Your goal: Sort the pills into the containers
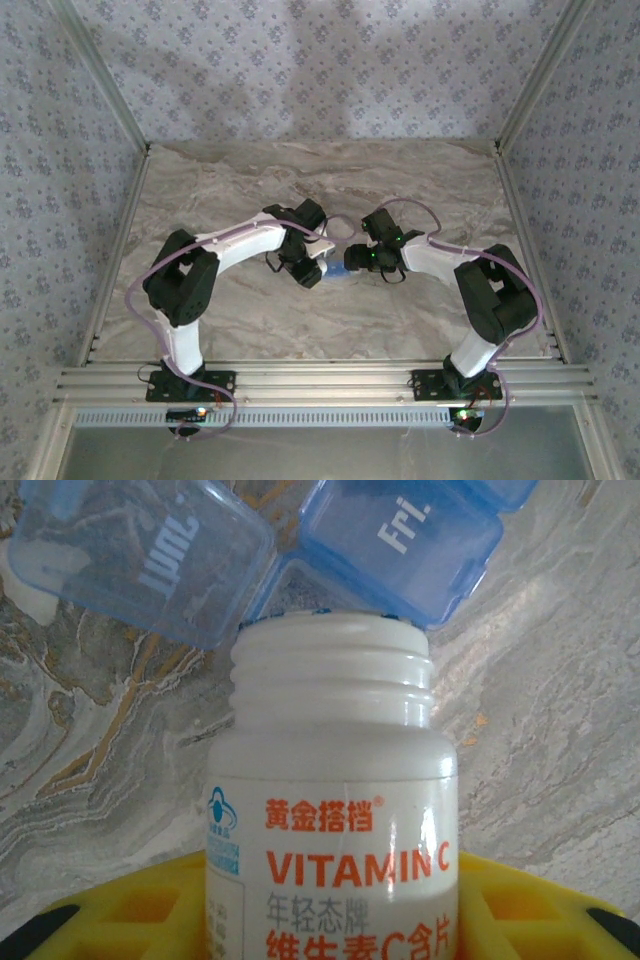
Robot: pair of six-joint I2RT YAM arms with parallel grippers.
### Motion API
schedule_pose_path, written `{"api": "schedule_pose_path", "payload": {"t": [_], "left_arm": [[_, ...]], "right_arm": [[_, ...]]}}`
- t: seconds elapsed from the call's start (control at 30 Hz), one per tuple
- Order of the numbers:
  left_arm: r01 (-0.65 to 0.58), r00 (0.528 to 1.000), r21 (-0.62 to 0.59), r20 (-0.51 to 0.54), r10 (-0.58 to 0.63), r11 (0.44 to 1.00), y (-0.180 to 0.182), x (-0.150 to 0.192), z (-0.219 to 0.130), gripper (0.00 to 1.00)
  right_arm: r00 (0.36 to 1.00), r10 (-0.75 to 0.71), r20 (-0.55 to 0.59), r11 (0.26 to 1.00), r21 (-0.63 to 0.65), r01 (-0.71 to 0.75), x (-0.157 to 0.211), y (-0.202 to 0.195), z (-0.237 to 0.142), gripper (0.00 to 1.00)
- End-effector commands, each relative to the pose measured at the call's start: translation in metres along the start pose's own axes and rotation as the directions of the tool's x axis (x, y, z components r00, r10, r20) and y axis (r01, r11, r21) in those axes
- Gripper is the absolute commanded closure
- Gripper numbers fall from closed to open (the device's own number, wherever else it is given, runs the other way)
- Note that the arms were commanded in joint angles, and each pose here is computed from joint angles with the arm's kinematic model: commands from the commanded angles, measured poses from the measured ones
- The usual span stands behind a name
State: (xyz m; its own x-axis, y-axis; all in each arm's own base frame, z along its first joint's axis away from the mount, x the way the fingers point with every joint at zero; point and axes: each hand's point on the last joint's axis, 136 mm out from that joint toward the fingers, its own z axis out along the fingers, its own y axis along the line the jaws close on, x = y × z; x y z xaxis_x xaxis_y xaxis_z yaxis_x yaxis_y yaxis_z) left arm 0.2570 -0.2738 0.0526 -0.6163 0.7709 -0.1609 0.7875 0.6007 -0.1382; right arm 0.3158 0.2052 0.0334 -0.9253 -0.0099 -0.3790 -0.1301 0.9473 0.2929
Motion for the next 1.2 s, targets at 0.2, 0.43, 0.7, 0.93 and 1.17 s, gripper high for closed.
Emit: {"api": "schedule_pose_path", "payload": {"t": [0.2, 0.43, 0.7, 0.93, 1.17], "left_arm": [[-0.026, 0.999, -0.002, -0.036, 0.026, 1.000, -0.0009, 0.0005, -0.0034, 1.00], [-0.038, 0.998, -0.014, -0.050, 0.037, 0.999, 0.0014, -0.0008, -0.0060, 1.00], [-0.045, 0.997, -0.009, -0.065, 0.045, 0.999, 0.0009, 0.0004, -0.0047, 1.00], [-0.041, 0.997, -0.010, -0.061, 0.041, 0.999, 0.0003, 0.0019, -0.0054, 1.00], [-0.044, 0.998, -0.018, -0.042, 0.043, 0.999, 0.0007, 0.0013, -0.0097, 1.00]], "right_arm": [[0.999, 0.004, -0.042, 1.000, 0.000, -0.004, 0.0070, 0.0033, 0.0064, 0.26], [0.999, 0.002, -0.047, 1.000, 0.002, -0.002, 0.0078, 0.0038, 0.0078, 0.26], [0.999, 0.000, -0.047, 1.000, 0.003, 0.000, 0.0083, 0.0041, 0.0081, 0.26], [0.999, 0.001, -0.046, 1.000, 0.004, -0.001, 0.0078, 0.0035, 0.0083, 0.26], [0.999, 0.001, -0.050, 1.000, 0.010, 0.000, 0.0091, 0.0022, 0.0090, 0.26]]}}
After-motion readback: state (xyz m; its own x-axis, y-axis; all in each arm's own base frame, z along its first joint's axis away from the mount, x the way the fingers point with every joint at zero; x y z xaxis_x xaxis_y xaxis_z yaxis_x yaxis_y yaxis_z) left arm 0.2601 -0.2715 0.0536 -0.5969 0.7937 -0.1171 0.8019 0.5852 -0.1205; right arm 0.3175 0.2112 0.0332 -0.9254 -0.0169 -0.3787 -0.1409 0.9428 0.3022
